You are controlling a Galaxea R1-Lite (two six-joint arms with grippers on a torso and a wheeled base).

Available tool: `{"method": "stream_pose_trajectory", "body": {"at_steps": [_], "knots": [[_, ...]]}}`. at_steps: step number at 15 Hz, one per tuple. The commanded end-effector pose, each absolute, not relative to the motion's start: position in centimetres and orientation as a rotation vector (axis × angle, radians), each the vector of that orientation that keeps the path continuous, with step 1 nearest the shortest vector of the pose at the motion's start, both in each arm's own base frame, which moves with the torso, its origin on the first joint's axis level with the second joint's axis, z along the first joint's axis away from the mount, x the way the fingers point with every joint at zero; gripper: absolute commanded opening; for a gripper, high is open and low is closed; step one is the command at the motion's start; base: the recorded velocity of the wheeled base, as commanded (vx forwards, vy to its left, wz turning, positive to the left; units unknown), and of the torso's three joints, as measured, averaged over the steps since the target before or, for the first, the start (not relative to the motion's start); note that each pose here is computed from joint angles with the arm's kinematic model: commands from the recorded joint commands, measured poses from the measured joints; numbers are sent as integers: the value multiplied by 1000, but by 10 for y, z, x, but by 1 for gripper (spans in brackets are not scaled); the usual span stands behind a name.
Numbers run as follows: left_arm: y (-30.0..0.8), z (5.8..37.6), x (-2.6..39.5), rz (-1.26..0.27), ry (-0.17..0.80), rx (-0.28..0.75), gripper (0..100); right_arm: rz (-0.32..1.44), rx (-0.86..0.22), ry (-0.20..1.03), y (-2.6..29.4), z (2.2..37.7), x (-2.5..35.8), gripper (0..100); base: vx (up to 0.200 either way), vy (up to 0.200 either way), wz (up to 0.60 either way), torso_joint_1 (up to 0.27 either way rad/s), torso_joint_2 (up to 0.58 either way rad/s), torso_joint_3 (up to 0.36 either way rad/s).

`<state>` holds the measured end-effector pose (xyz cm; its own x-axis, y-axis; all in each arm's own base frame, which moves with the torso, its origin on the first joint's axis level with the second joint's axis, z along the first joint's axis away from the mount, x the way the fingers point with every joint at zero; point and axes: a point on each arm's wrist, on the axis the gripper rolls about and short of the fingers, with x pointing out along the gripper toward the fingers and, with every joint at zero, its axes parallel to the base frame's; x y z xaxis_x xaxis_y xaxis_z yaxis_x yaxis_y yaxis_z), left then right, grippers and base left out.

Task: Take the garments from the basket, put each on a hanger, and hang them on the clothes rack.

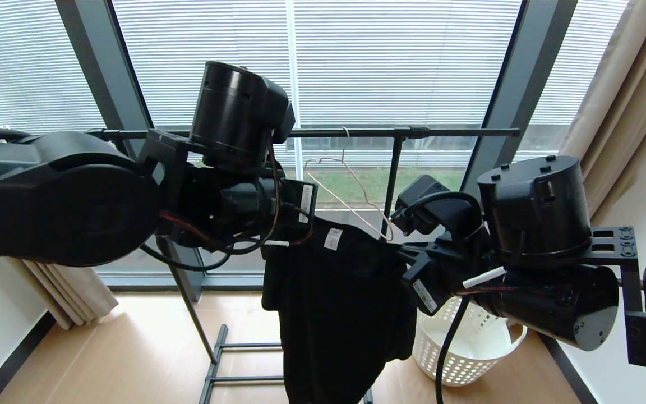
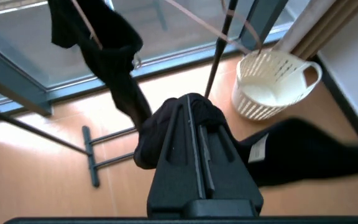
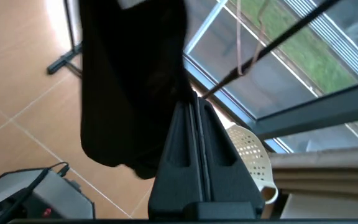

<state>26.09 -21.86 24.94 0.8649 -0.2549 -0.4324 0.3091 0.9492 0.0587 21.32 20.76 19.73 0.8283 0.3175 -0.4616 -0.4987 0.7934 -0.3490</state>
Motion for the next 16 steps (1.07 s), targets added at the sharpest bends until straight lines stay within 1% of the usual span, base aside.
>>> {"method": "stream_pose_trajectory", "body": {"at_steps": [1,2,3,6,7,8,9,10,11,12,13,14,16], "knots": [[-204,241,231,-321,470,167,0,422,-477,427,213,187,232,0,0,0,0,0,0,0],[-203,238,225,-331,481,177,0,416,-467,431,214,187,235,0,0,0,0,0,0,0],[-202,228,209,-364,509,210,0,397,-405,439,220,186,242,0,0,0,0,0,0,0],[-209,206,186,-429,570,276,0,353,-263,438,233,190,255,0,0,0,0,0,0,0],[-212,201,181,-448,580,291,0,348,-235,441,236,189,258,0,0,0,0,0,0,0],[-219,198,176,-473,587,304,0,340,-194,447,242,188,262,0,0,0,0,0,0,0],[-231,194,168,-521,592,327,0,340,-116,451,254,187,266,0,0,0,0,0,0,0],[-238,191,165,-545,600,337,0,334,-69,450,259,189,269,0,0,0,0,0,0,0],[-244,189,164,-552,607,322,0,328,-34,452,262,189,271,0,0,0,0,0,0,0],[-246,192,163,-555,616,267,0,330,5,454,268,189,271,0,0,0,0,0,0,0],[-249,194,160,-572,618,239,0,334,57,450,274,193,270,0,0,0,0,0,0,0],[-252,196,158,-581,619,219,0,338,75,456,278,192,269,0,0,0,0,0,0,0],[-254,200,158,-598,618,192,0,338,78,460,280,190,270,0,0,0,0,0,0,0]]}}
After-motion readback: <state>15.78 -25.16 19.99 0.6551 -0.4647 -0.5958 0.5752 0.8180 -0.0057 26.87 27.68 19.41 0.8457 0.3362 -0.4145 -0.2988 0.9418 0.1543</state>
